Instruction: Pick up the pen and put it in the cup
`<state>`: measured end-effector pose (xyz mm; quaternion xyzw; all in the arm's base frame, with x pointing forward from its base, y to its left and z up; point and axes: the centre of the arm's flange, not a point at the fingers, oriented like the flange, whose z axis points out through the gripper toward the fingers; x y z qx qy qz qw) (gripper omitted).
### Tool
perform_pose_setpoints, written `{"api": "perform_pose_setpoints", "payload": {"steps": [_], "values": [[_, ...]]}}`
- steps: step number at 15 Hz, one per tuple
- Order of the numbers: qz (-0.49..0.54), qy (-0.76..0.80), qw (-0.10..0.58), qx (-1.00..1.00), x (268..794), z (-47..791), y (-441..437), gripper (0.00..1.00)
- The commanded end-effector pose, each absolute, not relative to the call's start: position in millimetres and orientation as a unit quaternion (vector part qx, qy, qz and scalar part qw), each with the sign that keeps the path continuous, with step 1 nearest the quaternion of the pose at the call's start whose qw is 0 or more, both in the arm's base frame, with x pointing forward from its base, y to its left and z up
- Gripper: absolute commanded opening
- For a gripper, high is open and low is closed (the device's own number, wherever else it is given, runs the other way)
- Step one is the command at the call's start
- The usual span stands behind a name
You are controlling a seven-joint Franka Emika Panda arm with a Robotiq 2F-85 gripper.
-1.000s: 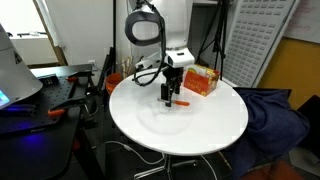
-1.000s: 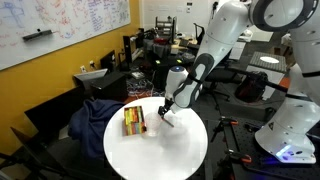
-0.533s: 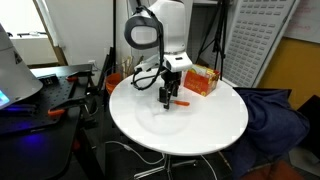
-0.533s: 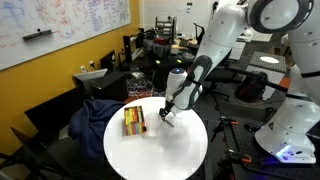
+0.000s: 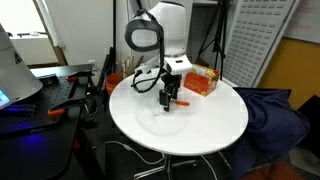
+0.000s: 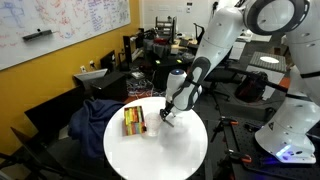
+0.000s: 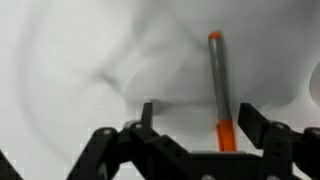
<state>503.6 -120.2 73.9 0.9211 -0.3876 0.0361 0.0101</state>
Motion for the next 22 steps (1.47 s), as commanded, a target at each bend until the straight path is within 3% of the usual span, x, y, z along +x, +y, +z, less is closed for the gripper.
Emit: {"api": "perform_pose_setpoints", "payload": {"steps": [1, 2, 4, 7, 9, 12, 22], "values": [[0.044, -0.379, 0.005, 0.925, 509, 71, -121, 0.75], [0.044, -0.378, 0.006, 0.925, 509, 71, -121, 0.63], [0.044, -0.377, 0.006, 0.925, 510, 71, -121, 0.59], [0.045, -0.377, 0.007, 0.925, 511, 71, -121, 0.43], [0.045, -0.378, 0.007, 0.925, 511, 72, -121, 0.2], [0.047, -0.379, 0.009, 0.924, 511, 74, -122, 0.01], [0.062, -0.383, 0.067, 0.919, 501, 117, -120, 0.04]]}}
